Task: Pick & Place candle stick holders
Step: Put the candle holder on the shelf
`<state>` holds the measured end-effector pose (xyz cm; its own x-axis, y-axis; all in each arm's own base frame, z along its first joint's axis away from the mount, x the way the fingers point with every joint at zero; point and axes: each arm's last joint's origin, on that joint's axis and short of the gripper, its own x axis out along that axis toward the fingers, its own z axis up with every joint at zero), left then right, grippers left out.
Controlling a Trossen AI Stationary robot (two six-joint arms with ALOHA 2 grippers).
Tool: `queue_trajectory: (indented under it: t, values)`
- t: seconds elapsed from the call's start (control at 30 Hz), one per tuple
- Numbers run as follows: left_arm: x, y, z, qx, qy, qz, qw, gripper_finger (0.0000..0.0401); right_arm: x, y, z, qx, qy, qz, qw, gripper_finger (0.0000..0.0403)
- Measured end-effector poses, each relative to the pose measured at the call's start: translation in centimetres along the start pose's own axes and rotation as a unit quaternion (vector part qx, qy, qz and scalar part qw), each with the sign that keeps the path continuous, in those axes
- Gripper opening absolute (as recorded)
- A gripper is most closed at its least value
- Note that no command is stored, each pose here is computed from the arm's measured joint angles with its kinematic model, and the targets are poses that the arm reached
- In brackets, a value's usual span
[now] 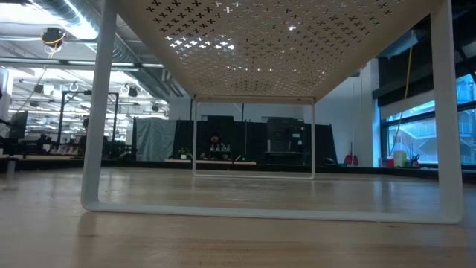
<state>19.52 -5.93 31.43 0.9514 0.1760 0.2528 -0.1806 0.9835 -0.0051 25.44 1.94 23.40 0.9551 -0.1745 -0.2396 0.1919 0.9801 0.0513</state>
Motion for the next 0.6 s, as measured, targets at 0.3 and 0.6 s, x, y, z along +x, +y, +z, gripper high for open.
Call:
queue_trajectory:
  t: [0.3, 0.6]
  values:
    - [0.00, -0.09, 0.01, -0.003, -0.002, -0.015, 1.000, 0.0322, -0.10, 0.50, -0.08, -0.001, 0.004, 0.028, 1.000, 0.0259]
    - [0.00, -0.09, 0.01, -0.004, -0.002, -0.016, 1.000, 0.0322, -0.15, 0.36, -0.26, -0.014, 0.008, -0.016, 1.000, 0.0259]
